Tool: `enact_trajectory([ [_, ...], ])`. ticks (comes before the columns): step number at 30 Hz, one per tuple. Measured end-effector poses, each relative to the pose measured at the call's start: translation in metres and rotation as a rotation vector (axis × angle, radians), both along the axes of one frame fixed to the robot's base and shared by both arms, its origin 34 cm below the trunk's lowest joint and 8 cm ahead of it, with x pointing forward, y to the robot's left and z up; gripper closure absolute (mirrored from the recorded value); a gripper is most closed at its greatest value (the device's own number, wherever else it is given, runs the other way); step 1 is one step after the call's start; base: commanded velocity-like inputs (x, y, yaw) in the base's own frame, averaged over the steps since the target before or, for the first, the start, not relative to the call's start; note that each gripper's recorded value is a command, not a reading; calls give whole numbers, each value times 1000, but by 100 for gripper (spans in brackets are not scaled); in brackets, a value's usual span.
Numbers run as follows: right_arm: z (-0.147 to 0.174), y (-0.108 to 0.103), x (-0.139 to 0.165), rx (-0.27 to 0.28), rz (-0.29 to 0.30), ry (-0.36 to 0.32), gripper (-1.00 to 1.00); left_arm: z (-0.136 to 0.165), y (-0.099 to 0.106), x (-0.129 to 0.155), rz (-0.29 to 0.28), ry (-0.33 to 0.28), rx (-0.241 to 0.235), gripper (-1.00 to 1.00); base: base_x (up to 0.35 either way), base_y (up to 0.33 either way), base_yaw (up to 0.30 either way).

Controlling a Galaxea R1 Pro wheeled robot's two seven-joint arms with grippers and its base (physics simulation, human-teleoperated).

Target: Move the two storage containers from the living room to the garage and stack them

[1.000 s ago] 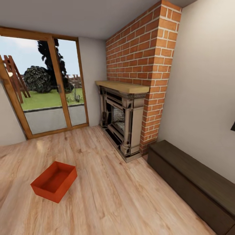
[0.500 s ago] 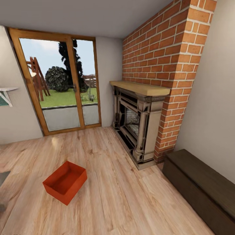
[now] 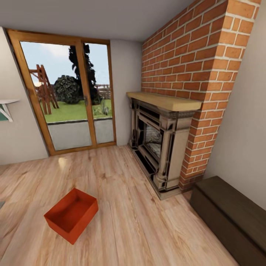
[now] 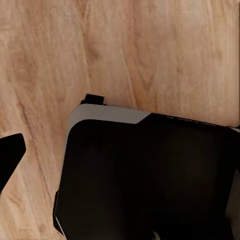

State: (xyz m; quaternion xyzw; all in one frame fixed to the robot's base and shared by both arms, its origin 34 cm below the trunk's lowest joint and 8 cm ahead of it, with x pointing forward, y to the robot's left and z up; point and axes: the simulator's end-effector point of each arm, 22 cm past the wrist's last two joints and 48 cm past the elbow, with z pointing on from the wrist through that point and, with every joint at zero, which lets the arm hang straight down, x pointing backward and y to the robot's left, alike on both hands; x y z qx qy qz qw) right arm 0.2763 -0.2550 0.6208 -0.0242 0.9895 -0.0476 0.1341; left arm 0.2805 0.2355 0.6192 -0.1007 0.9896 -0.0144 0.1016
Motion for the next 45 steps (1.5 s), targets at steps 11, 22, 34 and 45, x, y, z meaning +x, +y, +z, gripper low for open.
enact_trajectory([
  [11, 0, 0, 0, -1, 3, 0, -100, 0, 0, 0, 0, 0, 0, -100, 318, -79, 0],
  [22, 0, 2, 0, 2, 2, 0, -100, 0, 0, 0, 0, 0, 0, -100, 298, -191, 5],
  [34, 0, 1, 0, 1, 2, 1, -100, 0, 0, 0, 0, 1, 1, -100, 218, -110, 241],
  [45, 0, 1, 0, 1, 2, 1, -100, 0, 0, 0, 0, 1, 0, -100, 7, -2, 274],
])
